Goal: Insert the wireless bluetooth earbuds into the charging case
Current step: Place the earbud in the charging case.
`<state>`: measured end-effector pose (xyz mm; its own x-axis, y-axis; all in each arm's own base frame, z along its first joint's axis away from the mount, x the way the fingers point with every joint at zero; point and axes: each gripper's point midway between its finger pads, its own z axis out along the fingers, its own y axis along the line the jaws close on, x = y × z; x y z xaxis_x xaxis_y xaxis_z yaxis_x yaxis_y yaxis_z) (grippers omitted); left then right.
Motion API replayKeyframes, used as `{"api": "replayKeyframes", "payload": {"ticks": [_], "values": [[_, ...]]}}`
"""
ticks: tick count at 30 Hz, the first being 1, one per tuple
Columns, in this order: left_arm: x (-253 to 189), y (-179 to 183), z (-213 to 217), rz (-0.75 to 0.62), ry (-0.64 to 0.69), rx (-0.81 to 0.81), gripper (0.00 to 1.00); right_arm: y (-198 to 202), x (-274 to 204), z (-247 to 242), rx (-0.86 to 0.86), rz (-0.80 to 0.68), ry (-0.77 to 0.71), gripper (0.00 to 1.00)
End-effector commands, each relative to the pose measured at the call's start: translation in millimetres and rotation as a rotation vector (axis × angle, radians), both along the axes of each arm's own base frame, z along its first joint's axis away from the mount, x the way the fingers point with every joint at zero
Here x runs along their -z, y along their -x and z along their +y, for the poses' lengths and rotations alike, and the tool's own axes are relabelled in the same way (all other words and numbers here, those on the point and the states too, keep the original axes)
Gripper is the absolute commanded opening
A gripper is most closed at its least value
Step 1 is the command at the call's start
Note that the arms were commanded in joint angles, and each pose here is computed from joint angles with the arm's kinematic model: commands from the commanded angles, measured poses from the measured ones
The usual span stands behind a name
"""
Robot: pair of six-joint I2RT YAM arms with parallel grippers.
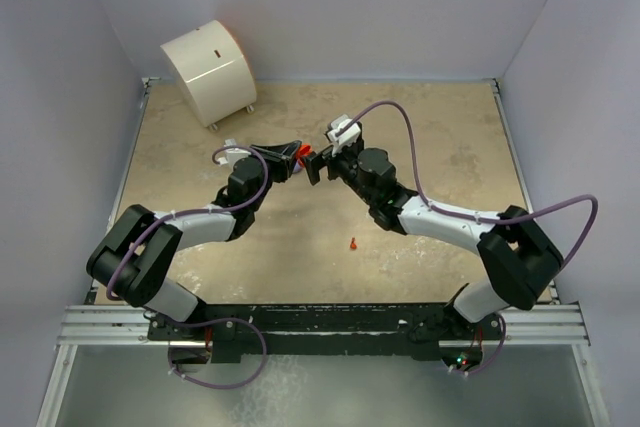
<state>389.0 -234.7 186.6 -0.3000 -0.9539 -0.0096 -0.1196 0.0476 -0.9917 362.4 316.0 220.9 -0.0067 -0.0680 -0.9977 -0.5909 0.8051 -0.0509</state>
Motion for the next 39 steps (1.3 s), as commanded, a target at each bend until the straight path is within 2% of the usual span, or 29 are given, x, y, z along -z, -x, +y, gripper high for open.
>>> {"api": "replayKeyframes", "payload": {"ticks": [1,26,30,39], "values": [[-36.6,-3.7,-1.3,-0.087,0.033,-0.011,0.00,-8.7,-24.0,4.5,0.021,-0.059,-0.033,1.00],[-40.1,1.2,1.8,-0.093,0.041,-0.012,0.00,-17.9,-10.3,2.5,0.072,-0.035,-0.040,1.00],[-39.4,2.0,0.9,-0.092,0.041,-0.010,0.00,-22.3,-28.7,3.8,0.086,-0.058,-0.078,1.00],[-39.3,3.5,-0.4,-0.091,0.043,-0.006,0.00,-28.6,-30.0,4.8,0.109,-0.051,-0.088,1.00]]}}
